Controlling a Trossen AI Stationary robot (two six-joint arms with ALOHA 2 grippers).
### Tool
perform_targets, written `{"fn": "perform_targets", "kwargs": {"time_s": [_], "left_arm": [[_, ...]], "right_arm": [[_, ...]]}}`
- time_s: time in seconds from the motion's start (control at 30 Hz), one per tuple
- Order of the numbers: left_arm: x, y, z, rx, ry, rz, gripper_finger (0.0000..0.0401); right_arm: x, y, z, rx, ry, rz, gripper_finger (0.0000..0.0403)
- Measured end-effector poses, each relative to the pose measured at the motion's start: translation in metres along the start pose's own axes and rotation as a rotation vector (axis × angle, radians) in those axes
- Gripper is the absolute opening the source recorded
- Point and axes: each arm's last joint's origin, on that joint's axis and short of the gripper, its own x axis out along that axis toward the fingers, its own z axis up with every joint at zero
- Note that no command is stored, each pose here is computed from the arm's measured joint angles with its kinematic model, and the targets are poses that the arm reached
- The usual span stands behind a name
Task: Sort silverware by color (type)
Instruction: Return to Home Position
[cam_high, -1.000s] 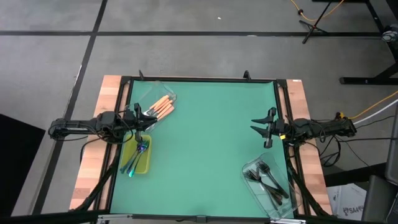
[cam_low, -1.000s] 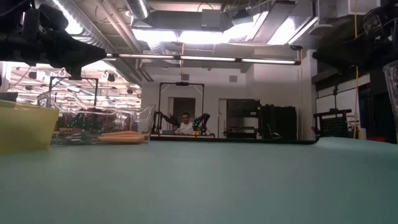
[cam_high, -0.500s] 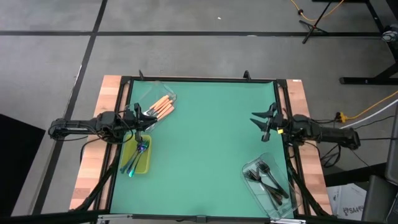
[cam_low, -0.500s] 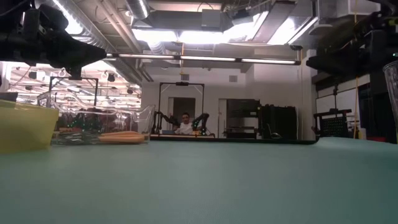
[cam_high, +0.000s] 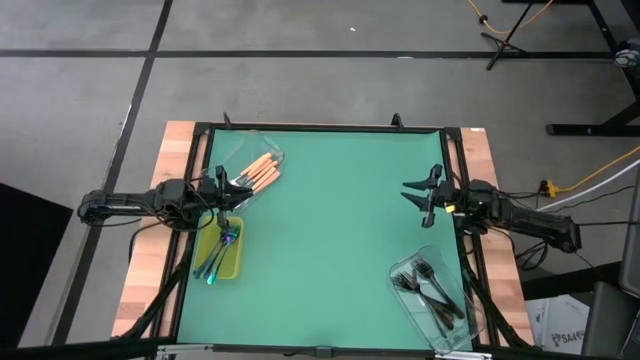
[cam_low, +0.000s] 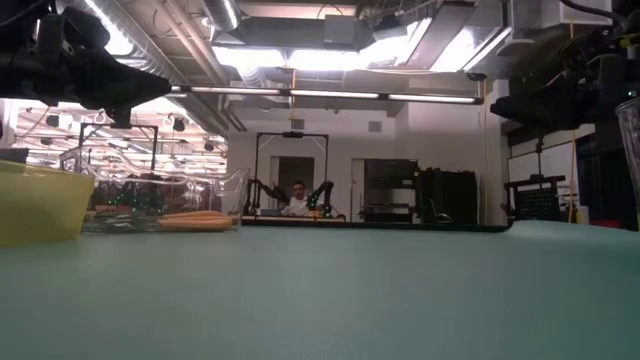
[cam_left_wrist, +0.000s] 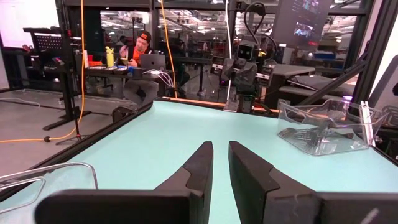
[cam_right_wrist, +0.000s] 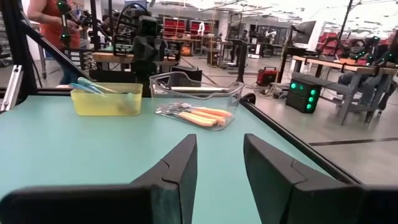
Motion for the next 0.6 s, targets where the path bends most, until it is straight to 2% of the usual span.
{"fn": "perform_targets", "kwargs": {"time_s": [0.6], "left_arm": [[0.0, 0.0, 0.0, 0.0, 0.0, 0.0, 0.0046]], "right_arm": [[0.0, -0.0006, -0.0002, 0.0, 0.002, -0.024, 0.0124]]}}
